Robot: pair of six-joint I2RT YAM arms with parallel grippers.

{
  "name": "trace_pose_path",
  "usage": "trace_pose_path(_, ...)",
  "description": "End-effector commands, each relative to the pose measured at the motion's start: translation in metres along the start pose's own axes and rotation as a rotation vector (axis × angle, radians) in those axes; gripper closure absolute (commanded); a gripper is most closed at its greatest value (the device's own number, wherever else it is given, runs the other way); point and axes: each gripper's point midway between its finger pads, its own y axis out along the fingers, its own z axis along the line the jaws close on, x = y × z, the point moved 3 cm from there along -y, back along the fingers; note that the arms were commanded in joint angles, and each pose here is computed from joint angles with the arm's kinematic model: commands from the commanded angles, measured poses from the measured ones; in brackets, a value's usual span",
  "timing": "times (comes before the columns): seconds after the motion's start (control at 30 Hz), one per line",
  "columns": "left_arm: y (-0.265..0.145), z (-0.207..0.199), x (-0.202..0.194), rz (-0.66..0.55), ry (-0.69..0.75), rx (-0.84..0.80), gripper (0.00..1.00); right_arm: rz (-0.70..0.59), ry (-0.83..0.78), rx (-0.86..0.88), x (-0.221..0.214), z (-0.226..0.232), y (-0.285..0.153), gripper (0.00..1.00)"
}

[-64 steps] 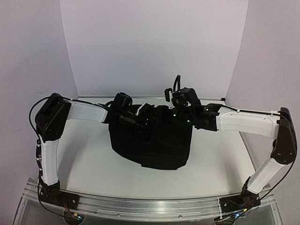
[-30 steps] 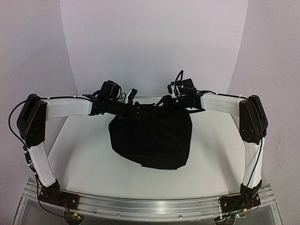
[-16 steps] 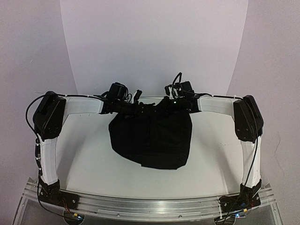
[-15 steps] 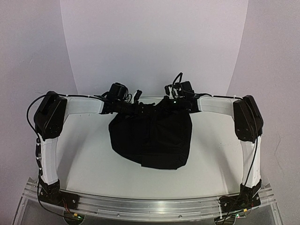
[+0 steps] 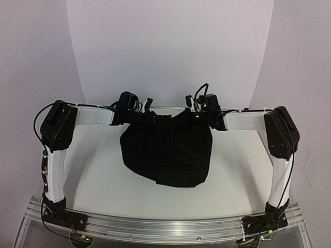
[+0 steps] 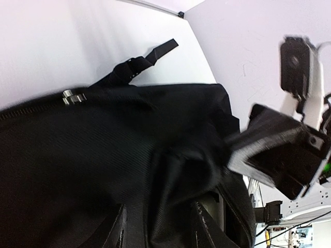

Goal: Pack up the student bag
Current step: Zip the student bag at the center of the board.

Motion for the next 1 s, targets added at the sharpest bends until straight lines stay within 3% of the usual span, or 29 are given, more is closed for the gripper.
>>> trace_pose_path(0.0,0.003,-0.01,0.026,-0.054,0.04,-0.056,0.58,-0.038,-0.069,0.099,0.002,0.046,-0.026,1.0)
trace_pose_path(0.23,0.005,-0.005,0.028,-0.05,0.032,-0.06,0.58,-0.003,-0.065,0.058,-0.038,0.056,-0.03,1.0)
trace_pose_path(0.37,-0.005,-0.026,0.026,-0.049,0.047,-0.095,0.5,0.001,-0.073,0.032,-0.057,0.064,-0.034,1.0)
trace_pose_path(0.5,-0.005,-0.046,0.012,-0.008,0.051,-0.059,0.39,0.005,-0.079,0.017,-0.07,0.069,-0.037,1.0)
trace_pose_path(0.63,0.002,-0.048,-0.006,0.045,0.034,0.006,0.35,-0.012,-0.087,-0.002,-0.075,0.072,-0.042,1.0)
trace_pose_path(0.97,0.036,-0.065,-0.035,0.191,0.108,0.024,0.35,-0.054,-0.1,0.01,-0.077,0.078,-0.056,1.0)
